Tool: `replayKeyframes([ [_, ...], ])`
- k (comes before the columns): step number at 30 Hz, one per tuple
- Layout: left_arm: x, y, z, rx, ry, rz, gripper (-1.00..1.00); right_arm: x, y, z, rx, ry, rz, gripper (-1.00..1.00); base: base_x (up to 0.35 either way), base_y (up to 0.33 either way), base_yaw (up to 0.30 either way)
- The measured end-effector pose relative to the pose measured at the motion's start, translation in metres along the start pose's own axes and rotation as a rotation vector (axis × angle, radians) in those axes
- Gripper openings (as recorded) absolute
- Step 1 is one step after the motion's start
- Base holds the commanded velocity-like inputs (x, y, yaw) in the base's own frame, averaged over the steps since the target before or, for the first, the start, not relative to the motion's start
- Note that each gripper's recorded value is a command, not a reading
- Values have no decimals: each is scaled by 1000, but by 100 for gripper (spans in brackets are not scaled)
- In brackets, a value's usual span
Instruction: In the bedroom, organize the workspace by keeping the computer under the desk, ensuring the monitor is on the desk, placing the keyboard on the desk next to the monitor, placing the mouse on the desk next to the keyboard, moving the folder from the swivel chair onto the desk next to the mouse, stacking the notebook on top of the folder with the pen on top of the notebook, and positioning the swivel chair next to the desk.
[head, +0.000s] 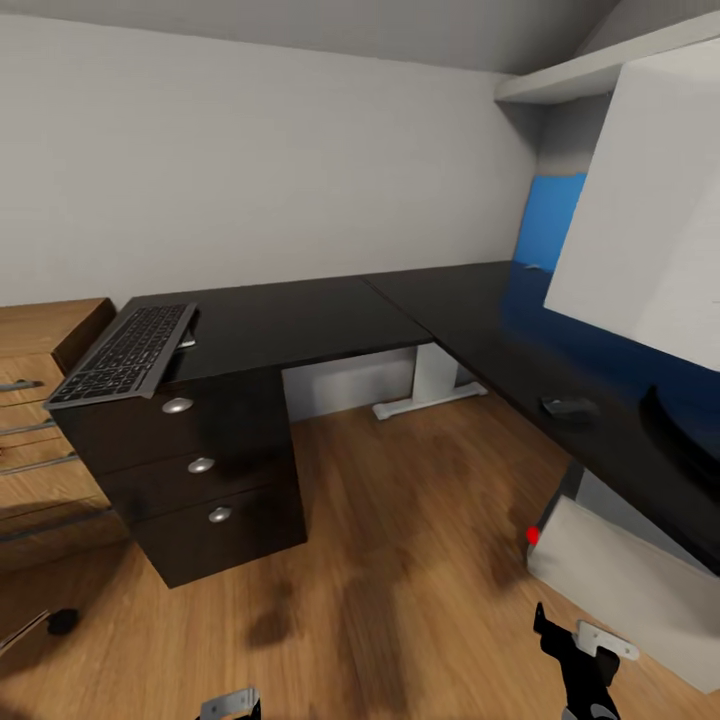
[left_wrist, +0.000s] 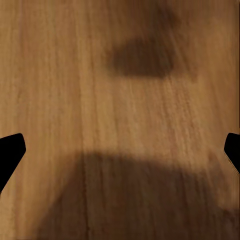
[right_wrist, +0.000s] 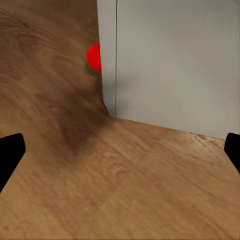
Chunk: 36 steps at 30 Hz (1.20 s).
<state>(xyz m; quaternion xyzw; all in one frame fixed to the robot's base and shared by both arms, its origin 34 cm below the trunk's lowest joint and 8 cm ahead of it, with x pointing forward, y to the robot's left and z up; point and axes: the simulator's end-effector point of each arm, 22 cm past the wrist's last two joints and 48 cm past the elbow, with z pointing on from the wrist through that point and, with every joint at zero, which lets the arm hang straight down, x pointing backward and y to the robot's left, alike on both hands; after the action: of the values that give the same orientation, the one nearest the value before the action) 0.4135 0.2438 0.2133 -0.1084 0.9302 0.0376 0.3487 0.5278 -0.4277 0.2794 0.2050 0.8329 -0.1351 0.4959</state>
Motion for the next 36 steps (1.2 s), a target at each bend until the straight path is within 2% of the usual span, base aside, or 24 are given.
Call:
replayKeyframes([
  [7,-13,-2,-3,5,-27,-4,100,-12,10,-4,-14,-21,17,100,0,0,73],
  [24,-43,-6,-10,17,-93,-15,100,-46,19,-10,-32,-78,49,100,0,0,196],
  [36,-64,-8,-25,16,-91,-15,100,-71,22,-17,-31,-77,48,100,0,0,26],
])
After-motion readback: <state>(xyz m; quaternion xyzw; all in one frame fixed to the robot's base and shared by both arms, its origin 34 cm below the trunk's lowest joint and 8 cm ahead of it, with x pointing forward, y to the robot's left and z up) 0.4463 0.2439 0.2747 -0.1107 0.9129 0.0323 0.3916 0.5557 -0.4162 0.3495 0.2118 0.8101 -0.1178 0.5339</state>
